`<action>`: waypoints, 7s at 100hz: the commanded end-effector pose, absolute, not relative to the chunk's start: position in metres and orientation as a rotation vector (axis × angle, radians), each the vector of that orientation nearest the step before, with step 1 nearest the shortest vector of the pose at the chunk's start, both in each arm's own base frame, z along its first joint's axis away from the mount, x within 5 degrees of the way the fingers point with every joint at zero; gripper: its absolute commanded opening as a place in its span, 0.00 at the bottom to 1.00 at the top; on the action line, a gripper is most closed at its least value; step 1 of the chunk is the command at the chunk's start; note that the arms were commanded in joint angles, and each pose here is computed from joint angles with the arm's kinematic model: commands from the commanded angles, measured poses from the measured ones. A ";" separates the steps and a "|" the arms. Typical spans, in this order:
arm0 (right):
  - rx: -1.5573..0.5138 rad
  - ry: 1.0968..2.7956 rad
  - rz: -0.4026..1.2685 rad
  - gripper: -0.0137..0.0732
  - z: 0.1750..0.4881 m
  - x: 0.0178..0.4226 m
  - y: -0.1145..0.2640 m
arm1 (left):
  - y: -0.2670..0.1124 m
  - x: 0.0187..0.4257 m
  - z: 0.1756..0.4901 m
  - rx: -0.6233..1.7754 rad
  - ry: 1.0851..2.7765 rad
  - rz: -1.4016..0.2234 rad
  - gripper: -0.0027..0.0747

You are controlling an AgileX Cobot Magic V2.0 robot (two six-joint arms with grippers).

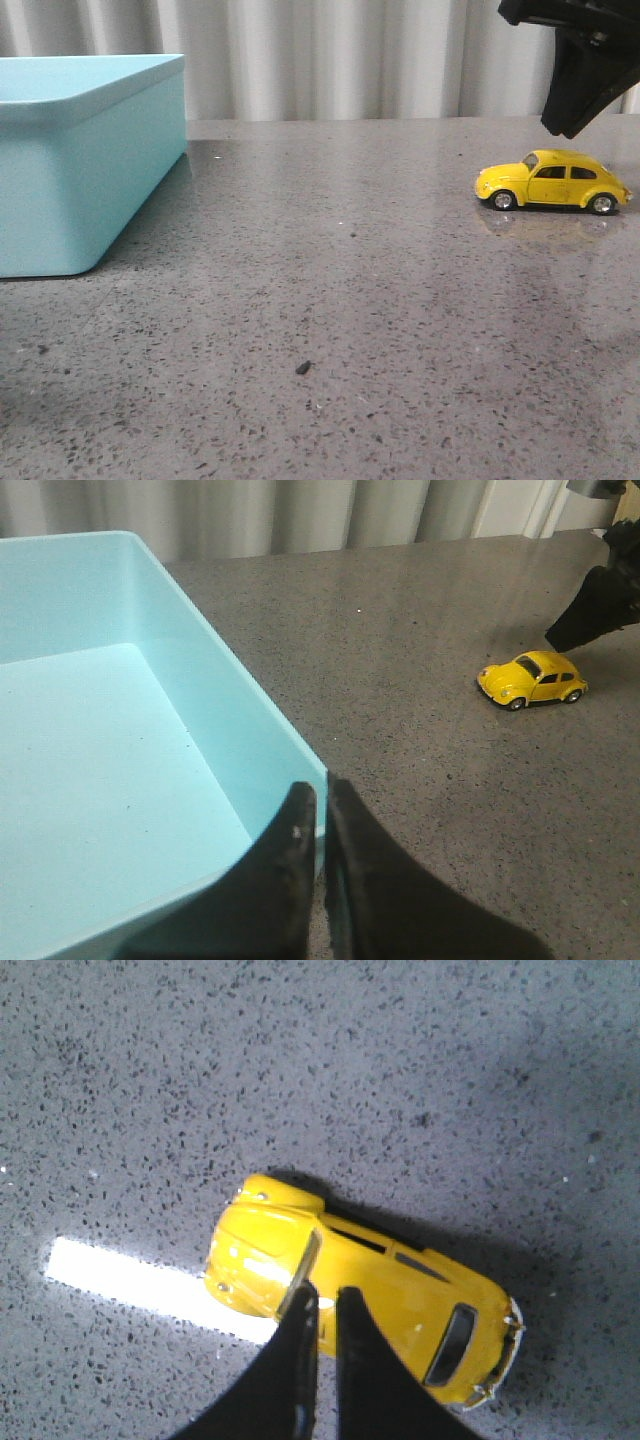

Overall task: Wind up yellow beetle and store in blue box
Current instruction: 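Lower the right gripper onto the roof of the yellow toy car, then push the yellow car with the right gripper toward the blue box, then lift the right gripper away and move the left gripper over the car, then lower the left gripper and grasp the yellow car across its body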

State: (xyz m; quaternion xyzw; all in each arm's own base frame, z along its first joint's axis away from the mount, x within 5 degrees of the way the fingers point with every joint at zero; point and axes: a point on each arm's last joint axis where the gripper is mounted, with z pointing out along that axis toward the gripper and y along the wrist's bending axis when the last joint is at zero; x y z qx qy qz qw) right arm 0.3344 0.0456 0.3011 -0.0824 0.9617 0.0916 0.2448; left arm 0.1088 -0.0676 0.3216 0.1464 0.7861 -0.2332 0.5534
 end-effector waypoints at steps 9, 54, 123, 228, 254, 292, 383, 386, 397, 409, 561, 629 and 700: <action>-0.207 2.528 0.255 0.11 0.322 0.336 0.045 | -0.068 0.111 0.340 0.315 1.759 -0.574 0.01; -0.216 2.645 0.268 0.11 0.296 0.345 0.047 | -0.068 0.111 0.340 0.315 1.759 -0.574 0.01; -0.060 2.802 0.059 0.11 0.289 0.335 -0.027 | -0.068 0.111 0.340 0.315 1.759 -0.574 0.01; -0.115 2.256 -0.007 0.11 0.420 0.247 -0.006 | -0.068 0.111 0.339 0.320 1.764 -0.570 0.01; -0.117 2.107 -0.018 0.11 0.453 0.200 -0.003 | -0.068 0.111 0.339 0.320 1.764 -0.570 0.01; -0.304 1.939 0.022 0.11 0.463 0.154 0.022 | -0.067 0.113 0.346 0.302 1.684 -0.555 0.01; -0.453 1.452 -0.177 0.11 0.376 0.051 0.010 | -0.118 0.206 0.373 0.606 1.758 -0.297 0.01; -0.452 1.449 -0.179 0.11 0.374 0.050 0.010 | -0.121 0.211 0.375 0.630 1.763 -0.284 0.01; -0.453 1.441 -0.187 0.11 0.366 0.048 0.009 | -0.135 0.232 0.380 0.723 1.840 -0.258 0.01; -0.452 1.439 -0.187 0.11 0.363 0.048 0.009 | -0.150 0.256 0.386 0.849 1.940 -0.225 0.01; -0.462 1.468 -0.185 0.11 0.351 0.053 0.010 | -0.175 0.365 0.354 1.718 1.815 -0.078 0.59; -0.463 1.474 -0.185 0.11 0.350 0.053 0.010 | -0.188 0.390 0.312 1.688 1.868 -0.161 0.74; -0.468 1.489 -0.184 0.11 0.349 0.053 0.010 | -0.194 0.390 0.299 1.700 1.909 -0.266 0.44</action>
